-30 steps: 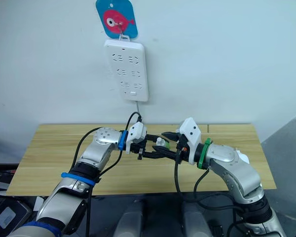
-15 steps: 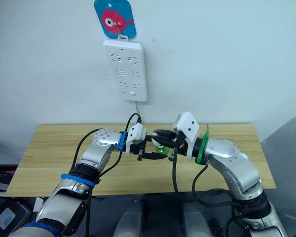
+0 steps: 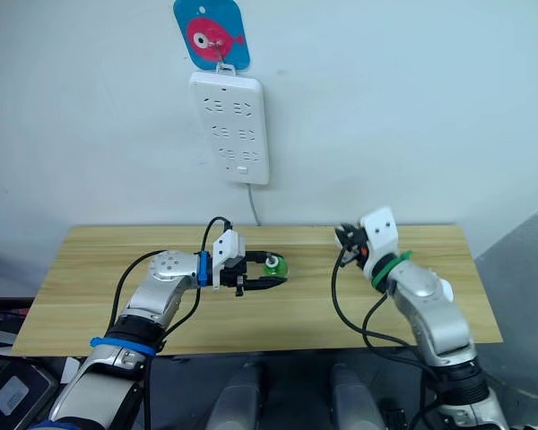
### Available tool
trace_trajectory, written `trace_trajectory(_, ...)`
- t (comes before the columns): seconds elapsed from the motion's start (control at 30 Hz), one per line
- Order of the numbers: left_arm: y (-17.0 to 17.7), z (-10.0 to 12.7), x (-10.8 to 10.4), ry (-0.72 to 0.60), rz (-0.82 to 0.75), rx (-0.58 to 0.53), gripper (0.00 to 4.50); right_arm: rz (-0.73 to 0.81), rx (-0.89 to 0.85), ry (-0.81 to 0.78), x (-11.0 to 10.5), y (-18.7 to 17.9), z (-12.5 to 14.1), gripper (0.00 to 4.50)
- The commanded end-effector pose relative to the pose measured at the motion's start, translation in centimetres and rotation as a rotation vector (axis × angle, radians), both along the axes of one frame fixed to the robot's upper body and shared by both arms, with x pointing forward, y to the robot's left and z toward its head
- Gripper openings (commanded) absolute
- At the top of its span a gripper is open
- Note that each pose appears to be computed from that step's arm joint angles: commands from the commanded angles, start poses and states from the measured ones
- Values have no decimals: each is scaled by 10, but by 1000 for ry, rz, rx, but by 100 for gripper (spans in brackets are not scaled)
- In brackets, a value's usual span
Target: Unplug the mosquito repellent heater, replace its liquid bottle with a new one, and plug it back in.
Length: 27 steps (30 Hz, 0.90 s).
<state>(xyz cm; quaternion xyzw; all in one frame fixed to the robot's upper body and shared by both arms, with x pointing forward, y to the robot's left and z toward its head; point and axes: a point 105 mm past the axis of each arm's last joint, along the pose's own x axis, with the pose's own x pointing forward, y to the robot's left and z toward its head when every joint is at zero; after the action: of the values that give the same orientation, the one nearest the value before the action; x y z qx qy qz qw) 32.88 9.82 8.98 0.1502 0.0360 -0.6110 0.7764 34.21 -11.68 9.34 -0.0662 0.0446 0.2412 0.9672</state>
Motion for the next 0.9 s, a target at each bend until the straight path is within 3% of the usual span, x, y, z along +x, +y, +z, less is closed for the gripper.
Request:
trace_trajectory(0.03,1,17,-3,-47,6,-26,223,-84,-8,-96,15,-8,-7,13)
trace_trajectory(0.5,6,31,-14,-41,8,-7,223,-115,6,-63,33,-10,-54,13)
trace_trajectory(0.77,8,33,-13,-41,11,1,223,-125,31,-40,32,-11,-62,13)
trace_trajectory(0.9,6,33,-11,-43,6,1,223,-110,60,-78,29,-12,-51,146)
